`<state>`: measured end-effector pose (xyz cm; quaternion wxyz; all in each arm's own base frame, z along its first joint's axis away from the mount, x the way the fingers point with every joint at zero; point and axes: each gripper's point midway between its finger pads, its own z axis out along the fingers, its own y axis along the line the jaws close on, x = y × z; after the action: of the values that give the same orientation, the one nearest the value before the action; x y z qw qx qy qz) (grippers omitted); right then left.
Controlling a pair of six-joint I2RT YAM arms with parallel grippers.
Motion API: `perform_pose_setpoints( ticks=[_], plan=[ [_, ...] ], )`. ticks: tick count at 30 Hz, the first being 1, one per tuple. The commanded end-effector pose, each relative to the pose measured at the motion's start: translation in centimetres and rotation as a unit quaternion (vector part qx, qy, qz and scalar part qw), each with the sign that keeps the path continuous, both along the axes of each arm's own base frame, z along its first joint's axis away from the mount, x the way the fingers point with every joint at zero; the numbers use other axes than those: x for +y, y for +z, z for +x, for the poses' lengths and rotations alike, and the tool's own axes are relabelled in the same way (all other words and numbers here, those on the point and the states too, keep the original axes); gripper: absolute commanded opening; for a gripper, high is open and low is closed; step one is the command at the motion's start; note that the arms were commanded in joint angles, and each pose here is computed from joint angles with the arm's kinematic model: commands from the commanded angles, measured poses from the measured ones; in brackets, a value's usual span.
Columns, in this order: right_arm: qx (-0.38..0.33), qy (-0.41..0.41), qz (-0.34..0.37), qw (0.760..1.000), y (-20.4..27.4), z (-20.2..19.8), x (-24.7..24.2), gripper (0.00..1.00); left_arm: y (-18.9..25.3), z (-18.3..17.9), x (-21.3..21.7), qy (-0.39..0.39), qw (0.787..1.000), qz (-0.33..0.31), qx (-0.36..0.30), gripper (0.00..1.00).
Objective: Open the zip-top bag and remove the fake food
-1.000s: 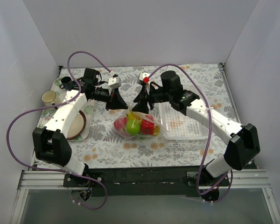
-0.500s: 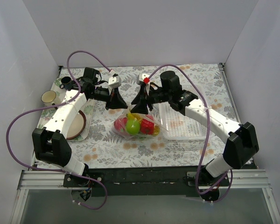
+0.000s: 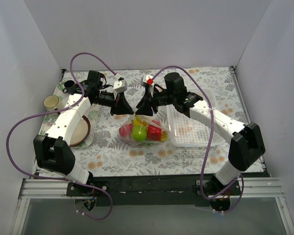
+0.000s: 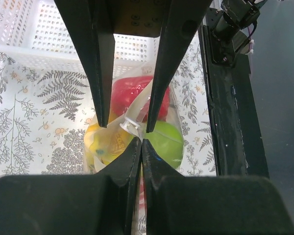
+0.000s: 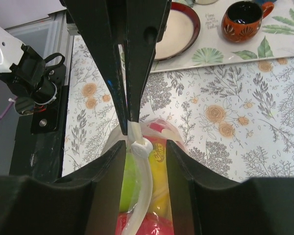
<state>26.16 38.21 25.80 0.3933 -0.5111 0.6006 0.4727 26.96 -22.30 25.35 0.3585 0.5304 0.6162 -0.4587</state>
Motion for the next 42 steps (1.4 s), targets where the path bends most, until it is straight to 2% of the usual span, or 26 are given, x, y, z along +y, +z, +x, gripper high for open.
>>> perform_pose_setpoints(
  ticks=[1,5,9,17,23,29,31,35,37,38,40,42],
  plan=[
    [-0.024,0.018,0.034,0.999,3.1,0.2,0.6,0.43,2.9,-1.0,-0.3,-0.018,0.999,-0.027,-0.036,0.0],
    [-0.01,0.025,0.029,0.999,2.7,0.2,0.8,0.32,3.0,-0.9,-0.2,-0.017,0.999,-0.026,-0.037,0.0],
    [0.004,0.036,0.021,0.999,2.0,0.0,0.8,0.32,3.3,-1.0,-0.3,-0.019,0.999,-0.028,-0.039,0.0],
    [0.036,0.066,0.019,0.997,1.4,-0.1,0.8,0.34,3.9,-1.1,-0.3,-0.024,0.998,-0.032,-0.045,0.0],
    [0.048,0.073,0.021,0.996,1.4,-0.1,0.8,0.45,4.1,-1.3,-0.2,-0.027,0.998,-0.033,-0.045,0.0],
    [0.062,0.084,0.027,0.994,1.6,-0.3,1.1,0.47,3.9,-1.6,-0.2,-0.029,0.998,-0.033,-0.044,0.0],
    [0.066,0.09,0.034,0.993,2.0,-0.4,1.2,0.41,3.8,-1.5,-0.2,-0.028,0.998,-0.031,-0.045,0.0],
    [0.074,0.094,0.035,0.992,2.0,-0.7,1.2,0.18,3.6,-1.5,-0.2,-0.027,0.998,-0.028,-0.046,0.0],
    [0.072,0.094,0.036,0.992,2.1,-0.9,1.0,0.1,3.4,-1.4,-0.1,-0.026,0.998,-0.025,-0.047,0.0],
    [0.068,0.093,0.038,0.993,2.2,-0.9,0.9,0.02,3.1,-1.3,0.0,-0.023,0.998,-0.021,-0.047,0.0],
    [0.065,0.087,0.038,0.993,2.3,-1.1,0.7,0.01,2.9,-1.1,0.0,-0.021,0.999,-0.019,-0.046,0.0],
    [0.057,0.078,0.039,0.995,2.7,-1.0,0.6,0.01,2.7,-1.1,0.0,-0.02,0.999,-0.016,-0.045,0.16]
  ],
)
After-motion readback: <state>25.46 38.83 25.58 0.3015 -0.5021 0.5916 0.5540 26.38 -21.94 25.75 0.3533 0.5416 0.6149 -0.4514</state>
